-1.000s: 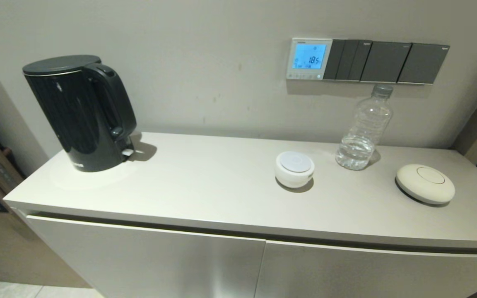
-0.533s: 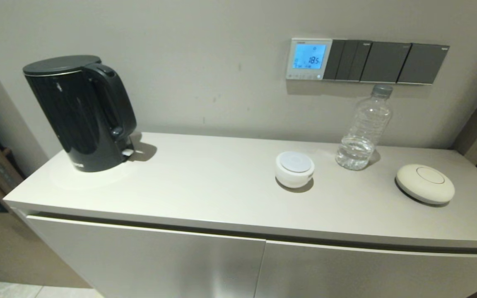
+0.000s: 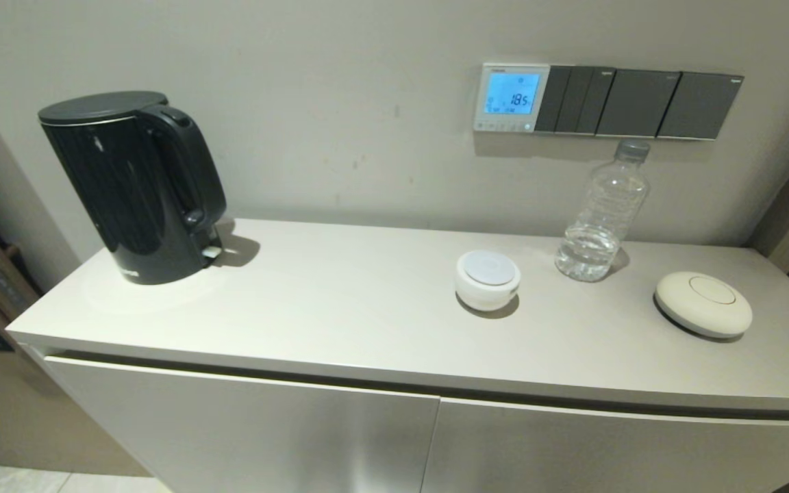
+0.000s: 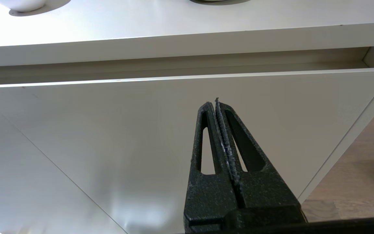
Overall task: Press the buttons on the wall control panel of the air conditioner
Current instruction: Turn off the central air conditioner
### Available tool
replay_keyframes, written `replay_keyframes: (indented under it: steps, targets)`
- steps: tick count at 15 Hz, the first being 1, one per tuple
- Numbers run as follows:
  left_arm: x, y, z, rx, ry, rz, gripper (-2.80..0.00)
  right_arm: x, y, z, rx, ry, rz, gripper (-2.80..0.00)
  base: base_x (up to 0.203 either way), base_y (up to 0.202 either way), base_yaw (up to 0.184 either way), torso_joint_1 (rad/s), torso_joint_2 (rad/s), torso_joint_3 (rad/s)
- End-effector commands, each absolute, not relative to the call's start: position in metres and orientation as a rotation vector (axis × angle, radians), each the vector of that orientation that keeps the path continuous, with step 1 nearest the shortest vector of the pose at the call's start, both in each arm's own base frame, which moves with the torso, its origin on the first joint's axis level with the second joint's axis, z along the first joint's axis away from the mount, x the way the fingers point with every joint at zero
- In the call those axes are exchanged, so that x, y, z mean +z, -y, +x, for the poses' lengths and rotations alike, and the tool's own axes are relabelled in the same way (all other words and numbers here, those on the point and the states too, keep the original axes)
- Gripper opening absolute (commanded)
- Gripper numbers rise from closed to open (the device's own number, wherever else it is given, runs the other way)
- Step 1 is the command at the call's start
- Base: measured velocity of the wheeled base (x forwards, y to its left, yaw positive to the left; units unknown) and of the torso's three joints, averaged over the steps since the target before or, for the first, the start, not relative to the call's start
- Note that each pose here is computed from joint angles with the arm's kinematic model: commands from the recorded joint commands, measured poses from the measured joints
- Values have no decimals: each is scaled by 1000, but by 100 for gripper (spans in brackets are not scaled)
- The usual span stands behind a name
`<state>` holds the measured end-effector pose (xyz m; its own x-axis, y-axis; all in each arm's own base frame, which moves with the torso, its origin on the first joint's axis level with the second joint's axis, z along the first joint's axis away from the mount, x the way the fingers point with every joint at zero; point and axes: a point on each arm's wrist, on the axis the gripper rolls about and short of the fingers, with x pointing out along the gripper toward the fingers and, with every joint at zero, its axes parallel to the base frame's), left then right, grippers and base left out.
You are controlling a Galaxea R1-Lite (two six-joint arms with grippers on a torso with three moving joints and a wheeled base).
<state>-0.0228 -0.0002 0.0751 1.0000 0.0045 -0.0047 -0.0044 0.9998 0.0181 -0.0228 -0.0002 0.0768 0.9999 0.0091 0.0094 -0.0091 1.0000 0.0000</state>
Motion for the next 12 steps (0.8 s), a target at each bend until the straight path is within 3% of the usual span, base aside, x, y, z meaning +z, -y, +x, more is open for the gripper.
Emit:
replay_keyframes:
  steps: [1, 12]
  targets:
    - [75, 0, -23, 6, -5, 18, -280, 76, 0, -23, 9, 11, 3, -280, 0, 0, 0, 0, 0, 0]
    - [75, 0, -23, 6, -5, 18, -280, 75, 0, -23, 11, 6, 14, -280, 0, 0, 0, 0, 0, 0]
